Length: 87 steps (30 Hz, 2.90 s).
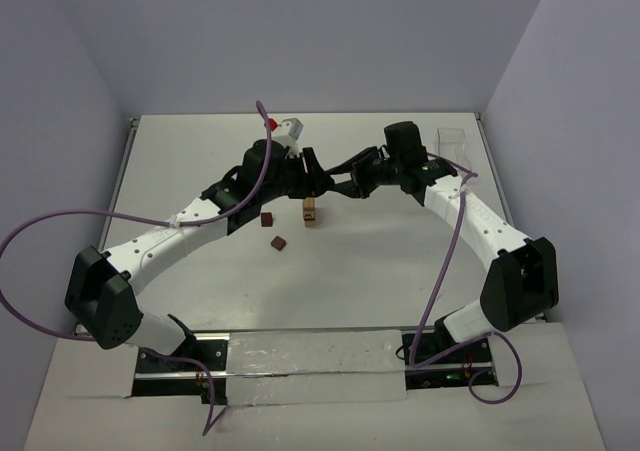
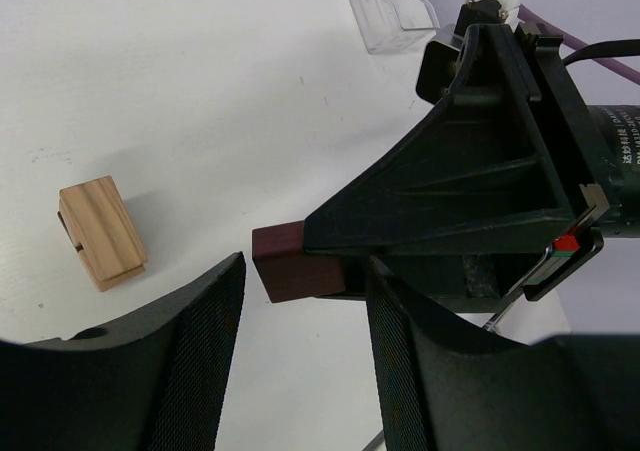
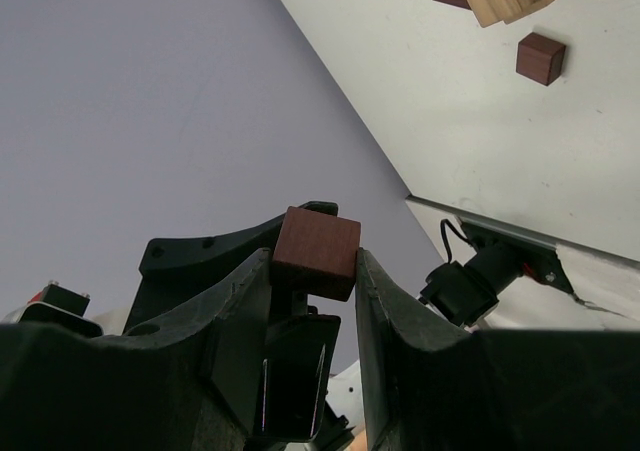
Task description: Build the wood block tower
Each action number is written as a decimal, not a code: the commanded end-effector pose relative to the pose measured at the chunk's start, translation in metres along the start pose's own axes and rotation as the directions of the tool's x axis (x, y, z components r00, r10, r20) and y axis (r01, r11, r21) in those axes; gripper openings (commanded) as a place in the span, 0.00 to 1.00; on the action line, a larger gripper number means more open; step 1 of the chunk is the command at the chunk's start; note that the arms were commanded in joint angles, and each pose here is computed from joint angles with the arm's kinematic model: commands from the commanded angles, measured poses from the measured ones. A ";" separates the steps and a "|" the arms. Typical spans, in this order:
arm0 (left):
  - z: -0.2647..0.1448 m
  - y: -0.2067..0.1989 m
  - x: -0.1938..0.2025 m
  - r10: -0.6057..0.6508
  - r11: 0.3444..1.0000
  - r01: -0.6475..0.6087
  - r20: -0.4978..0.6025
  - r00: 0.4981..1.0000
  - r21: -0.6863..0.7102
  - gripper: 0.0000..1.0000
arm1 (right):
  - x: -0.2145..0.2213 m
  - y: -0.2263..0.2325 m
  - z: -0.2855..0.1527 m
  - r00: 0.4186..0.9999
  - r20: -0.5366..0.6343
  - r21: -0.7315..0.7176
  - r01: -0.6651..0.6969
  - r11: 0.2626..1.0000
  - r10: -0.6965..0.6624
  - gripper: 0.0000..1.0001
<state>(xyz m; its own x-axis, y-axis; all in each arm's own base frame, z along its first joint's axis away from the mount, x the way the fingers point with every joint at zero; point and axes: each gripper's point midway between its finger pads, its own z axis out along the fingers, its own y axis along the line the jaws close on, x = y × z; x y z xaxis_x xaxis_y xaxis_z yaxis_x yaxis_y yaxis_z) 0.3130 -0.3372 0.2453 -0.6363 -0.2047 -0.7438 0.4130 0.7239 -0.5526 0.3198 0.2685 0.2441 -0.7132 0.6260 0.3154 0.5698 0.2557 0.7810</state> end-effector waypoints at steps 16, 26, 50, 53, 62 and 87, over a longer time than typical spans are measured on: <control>-0.003 -0.018 -0.021 -0.019 0.999 0.017 0.056 0.998 0.039 0.30 | 0.009 0.013 -0.005 0.999 -0.006 -0.039 0.035 0.999 -0.035 0.00; -0.005 -0.016 -0.020 -0.021 0.999 0.020 0.054 0.998 0.035 0.02 | 0.012 0.017 -0.005 0.998 -0.025 -0.073 0.059 0.996 -0.061 0.62; -0.030 0.049 0.001 0.144 0.955 -0.213 -0.305 0.941 -0.207 0.00 | -0.110 0.056 -0.086 0.501 0.487 0.253 0.703 0.665 -0.715 1.00; -0.021 0.054 0.002 0.065 0.956 -0.142 -0.290 0.955 -0.255 0.00 | -0.114 0.052 -0.094 0.449 0.505 0.292 0.715 0.636 -0.737 1.00; 0.015 0.066 0.000 -0.039 0.932 -0.069 -0.285 0.958 -0.357 0.00 | -0.122 0.044 -0.100 0.415 0.522 0.319 0.715 0.622 -0.745 1.00; 0.049 0.096 0.026 -0.078 0.895 -0.084 -0.339 0.938 -0.437 0.05 | -0.113 0.048 -0.095 0.478 0.494 0.267 0.712 0.650 -0.727 1.00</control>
<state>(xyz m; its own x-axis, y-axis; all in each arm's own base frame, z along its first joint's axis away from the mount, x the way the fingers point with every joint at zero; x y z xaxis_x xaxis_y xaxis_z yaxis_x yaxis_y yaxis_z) 0.3534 -0.3000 0.1381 -0.8730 0.0068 -0.4876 0.1490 0.9558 -0.2535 0.3870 0.1407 0.2763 -0.5821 0.4601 -0.6704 -0.0077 0.8213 0.5704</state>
